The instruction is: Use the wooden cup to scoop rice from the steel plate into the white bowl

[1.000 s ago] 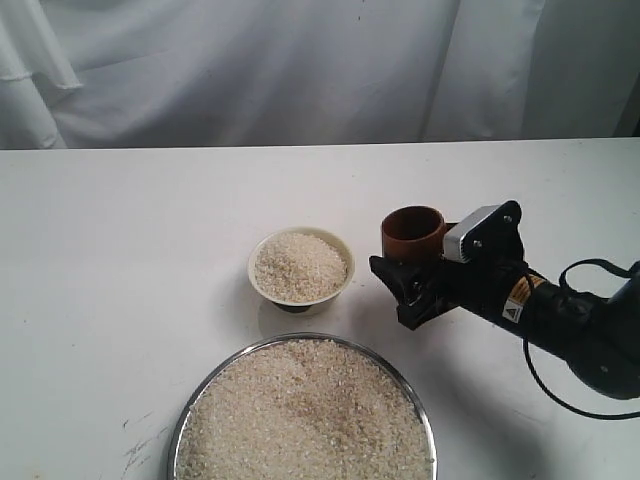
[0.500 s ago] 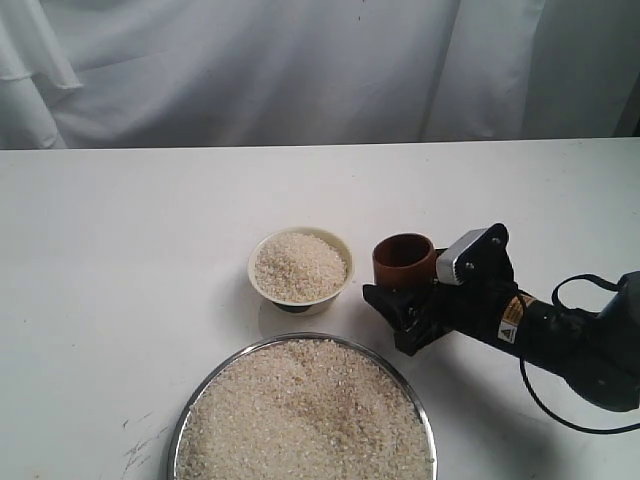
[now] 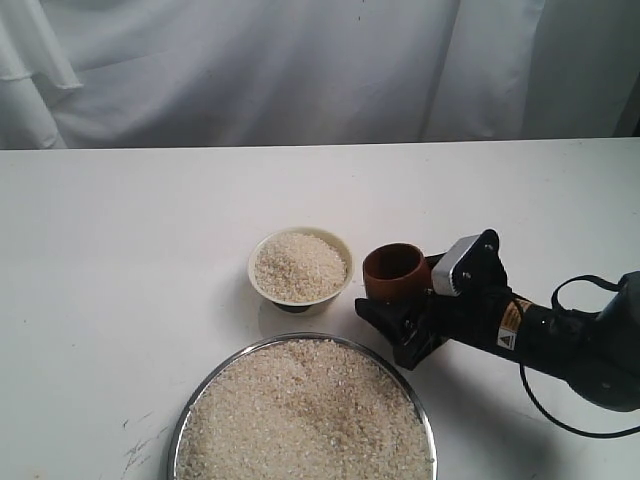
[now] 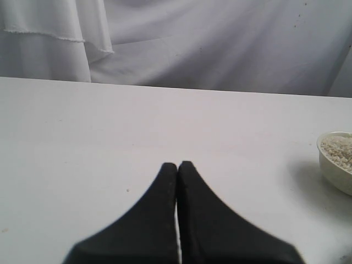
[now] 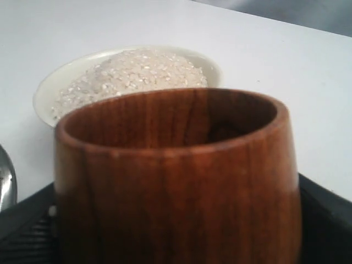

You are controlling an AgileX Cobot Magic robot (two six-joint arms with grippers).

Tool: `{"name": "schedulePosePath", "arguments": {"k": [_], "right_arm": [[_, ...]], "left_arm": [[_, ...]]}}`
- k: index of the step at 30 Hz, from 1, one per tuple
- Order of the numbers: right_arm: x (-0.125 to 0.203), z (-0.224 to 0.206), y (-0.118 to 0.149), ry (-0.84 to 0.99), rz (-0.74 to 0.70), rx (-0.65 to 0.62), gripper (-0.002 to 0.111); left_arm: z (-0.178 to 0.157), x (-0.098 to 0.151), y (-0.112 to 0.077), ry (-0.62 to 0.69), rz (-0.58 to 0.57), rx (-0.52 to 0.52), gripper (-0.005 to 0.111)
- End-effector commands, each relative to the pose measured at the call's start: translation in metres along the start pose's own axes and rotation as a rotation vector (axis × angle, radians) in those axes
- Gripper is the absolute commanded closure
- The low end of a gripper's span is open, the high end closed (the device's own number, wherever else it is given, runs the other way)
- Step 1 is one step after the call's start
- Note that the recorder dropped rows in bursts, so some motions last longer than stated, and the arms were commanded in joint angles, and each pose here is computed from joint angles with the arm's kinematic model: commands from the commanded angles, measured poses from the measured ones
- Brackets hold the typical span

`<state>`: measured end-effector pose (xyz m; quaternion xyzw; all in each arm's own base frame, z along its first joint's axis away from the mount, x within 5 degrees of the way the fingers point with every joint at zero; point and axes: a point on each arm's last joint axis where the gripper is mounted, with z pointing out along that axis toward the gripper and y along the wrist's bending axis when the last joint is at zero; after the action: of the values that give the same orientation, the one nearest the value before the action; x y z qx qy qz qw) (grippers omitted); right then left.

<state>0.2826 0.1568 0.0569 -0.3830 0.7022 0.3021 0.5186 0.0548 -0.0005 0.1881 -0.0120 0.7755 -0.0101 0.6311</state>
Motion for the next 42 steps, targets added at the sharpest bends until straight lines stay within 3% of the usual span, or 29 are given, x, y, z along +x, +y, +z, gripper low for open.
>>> {"name": "schedulePosePath", "arguments": {"k": [1, 4, 8, 18, 25, 30, 34, 36, 39, 42], "right_arm": [[-0.004, -0.001, -0.004, -0.037, 0.026, 0.026, 0.063], [-0.003, -0.001, -0.005, -0.026, 0.030, 0.037, 0.042], [-0.003, -0.001, -0.005, -0.026, 0.026, 0.037, 0.030], [-0.011, -0.002, -0.006, -0.055, 0.016, 0.047, 0.028], [-0.060, -0.013, -0.015, -0.179, -0.157, 0.156, 0.030], [-0.099, -0.028, -0.015, -0.197, -0.198, 0.200, 0.042], [-0.122, -0.041, -0.009, -0.186, -0.129, 0.197, 0.067], [-0.130, -0.050, -0.005, -0.202, -0.047, 0.202, 0.081], [-0.141, -0.066, 0.001, -0.251, 0.187, 0.218, 0.104], [-0.153, -0.086, 0.002, -0.345, 0.484, 0.282, 0.108]], "left_arm": [[0.000, 0.001, 0.000, -0.007, -0.004, 0.002, 0.107], [0.000, 0.001, 0.000, -0.007, -0.004, 0.002, 0.107], [0.000, 0.001, 0.000, -0.007, -0.004, 0.002, 0.107], [0.000, 0.001, 0.000, -0.007, -0.004, 0.002, 0.107], [0.000, 0.001, 0.000, -0.007, -0.004, 0.002, 0.107], [0.000, 0.001, 0.000, -0.007, -0.004, 0.002, 0.107], [0.000, 0.001, 0.000, -0.007, -0.004, 0.002, 0.107], [0.000, 0.001, 0.000, -0.007, -0.004, 0.002, 0.107], [0.000, 0.001, 0.000, -0.007, -0.004, 0.002, 0.107], [0.000, 0.001, 0.000, -0.007, -0.004, 0.002, 0.107]]}}
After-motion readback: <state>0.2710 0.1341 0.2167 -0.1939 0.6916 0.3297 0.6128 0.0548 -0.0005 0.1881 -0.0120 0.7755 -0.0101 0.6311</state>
